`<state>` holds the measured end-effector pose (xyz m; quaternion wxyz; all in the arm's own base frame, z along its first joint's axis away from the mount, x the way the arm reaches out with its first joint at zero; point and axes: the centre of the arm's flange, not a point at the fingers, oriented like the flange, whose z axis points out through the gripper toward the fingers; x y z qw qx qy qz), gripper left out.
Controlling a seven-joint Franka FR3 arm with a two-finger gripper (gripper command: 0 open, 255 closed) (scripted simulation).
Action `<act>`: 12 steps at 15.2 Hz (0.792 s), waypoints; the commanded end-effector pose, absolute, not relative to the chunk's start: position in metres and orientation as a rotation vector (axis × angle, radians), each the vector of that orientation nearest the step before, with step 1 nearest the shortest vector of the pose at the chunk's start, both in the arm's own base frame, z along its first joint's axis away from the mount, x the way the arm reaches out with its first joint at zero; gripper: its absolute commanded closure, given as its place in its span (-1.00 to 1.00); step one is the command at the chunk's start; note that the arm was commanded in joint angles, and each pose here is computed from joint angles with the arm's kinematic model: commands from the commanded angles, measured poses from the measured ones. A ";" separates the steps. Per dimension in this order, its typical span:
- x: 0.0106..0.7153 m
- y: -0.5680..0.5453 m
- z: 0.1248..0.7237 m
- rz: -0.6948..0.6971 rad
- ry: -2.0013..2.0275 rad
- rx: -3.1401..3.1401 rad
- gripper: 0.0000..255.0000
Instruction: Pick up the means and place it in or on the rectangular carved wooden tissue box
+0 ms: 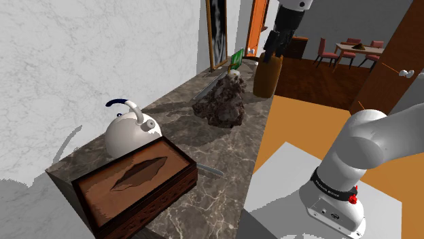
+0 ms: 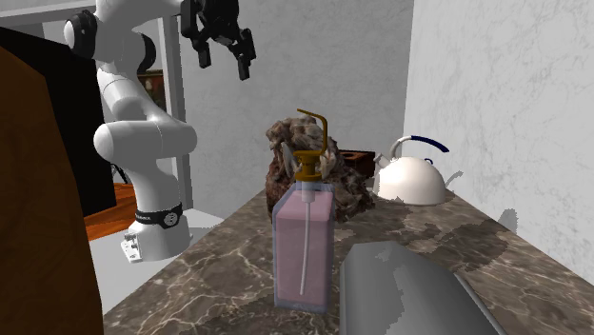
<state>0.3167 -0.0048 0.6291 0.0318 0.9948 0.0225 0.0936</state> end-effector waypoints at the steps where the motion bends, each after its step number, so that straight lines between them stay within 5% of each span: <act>1: 0.317 -0.005 0.629 0.288 0.069 3.064 -1.00; 12: 0.339 0.110 0.548 0.243 0.246 3.073 -1.00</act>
